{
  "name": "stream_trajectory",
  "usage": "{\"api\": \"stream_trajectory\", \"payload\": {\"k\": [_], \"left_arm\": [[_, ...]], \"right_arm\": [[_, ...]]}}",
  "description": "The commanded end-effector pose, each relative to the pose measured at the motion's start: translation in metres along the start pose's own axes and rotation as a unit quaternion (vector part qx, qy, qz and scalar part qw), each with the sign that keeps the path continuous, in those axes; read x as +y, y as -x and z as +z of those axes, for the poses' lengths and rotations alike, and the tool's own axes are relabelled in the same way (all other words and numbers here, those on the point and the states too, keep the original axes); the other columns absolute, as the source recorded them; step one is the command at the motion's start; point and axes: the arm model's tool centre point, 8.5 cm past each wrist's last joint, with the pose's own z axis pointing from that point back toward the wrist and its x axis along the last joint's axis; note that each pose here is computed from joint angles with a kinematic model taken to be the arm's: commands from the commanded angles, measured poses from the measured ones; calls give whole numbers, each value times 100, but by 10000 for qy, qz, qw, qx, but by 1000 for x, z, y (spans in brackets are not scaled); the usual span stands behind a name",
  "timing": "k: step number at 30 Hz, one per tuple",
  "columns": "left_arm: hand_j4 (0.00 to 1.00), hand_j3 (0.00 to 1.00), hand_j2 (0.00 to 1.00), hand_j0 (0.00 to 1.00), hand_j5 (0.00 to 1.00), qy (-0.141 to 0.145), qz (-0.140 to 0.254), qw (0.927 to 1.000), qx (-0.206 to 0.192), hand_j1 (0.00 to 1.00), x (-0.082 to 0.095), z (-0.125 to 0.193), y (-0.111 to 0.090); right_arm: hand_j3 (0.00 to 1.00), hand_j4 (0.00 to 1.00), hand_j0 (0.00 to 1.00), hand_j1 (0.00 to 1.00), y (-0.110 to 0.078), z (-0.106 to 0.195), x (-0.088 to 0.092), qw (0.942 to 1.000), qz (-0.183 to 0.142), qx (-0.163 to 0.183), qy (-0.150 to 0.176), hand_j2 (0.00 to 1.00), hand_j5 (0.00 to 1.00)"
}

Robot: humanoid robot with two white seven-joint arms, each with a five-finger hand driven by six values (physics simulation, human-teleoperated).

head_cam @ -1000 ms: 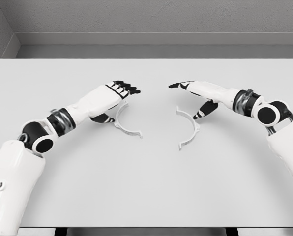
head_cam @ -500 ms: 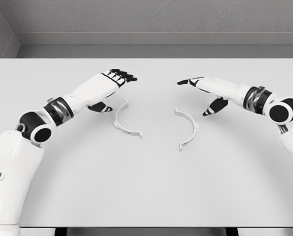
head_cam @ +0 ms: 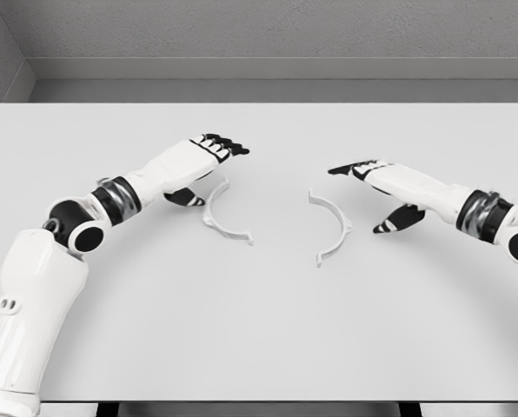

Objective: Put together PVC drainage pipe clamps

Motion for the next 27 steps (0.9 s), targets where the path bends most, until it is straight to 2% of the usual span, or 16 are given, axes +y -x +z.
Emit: {"api": "stream_trajectory", "payload": {"k": [1,8,19,27], "left_arm": [[100,100,100,100,100,-18,36,10000,-17,100,0,-1,-1],[100,100,100,100,100,-8,86,10000,4,100,-2,-5,-4],[100,100,100,100,100,-43,132,9999,-99,100,-2,-16,-17],[100,100,100,100,100,-58,119,9998,-150,100,-3,-23,-25]], "right_arm": [[100,100,100,100,-12,-5,-5,9998,-34,-144,135,100,100],[100,100,100,100,-24,-15,8,9991,-224,-327,166,100,100],[100,100,100,100,-27,-8,22,9987,-349,-329,160,100,100],[100,100,100,100,-33,-15,32,9976,-513,-423,188,100,100]]}}
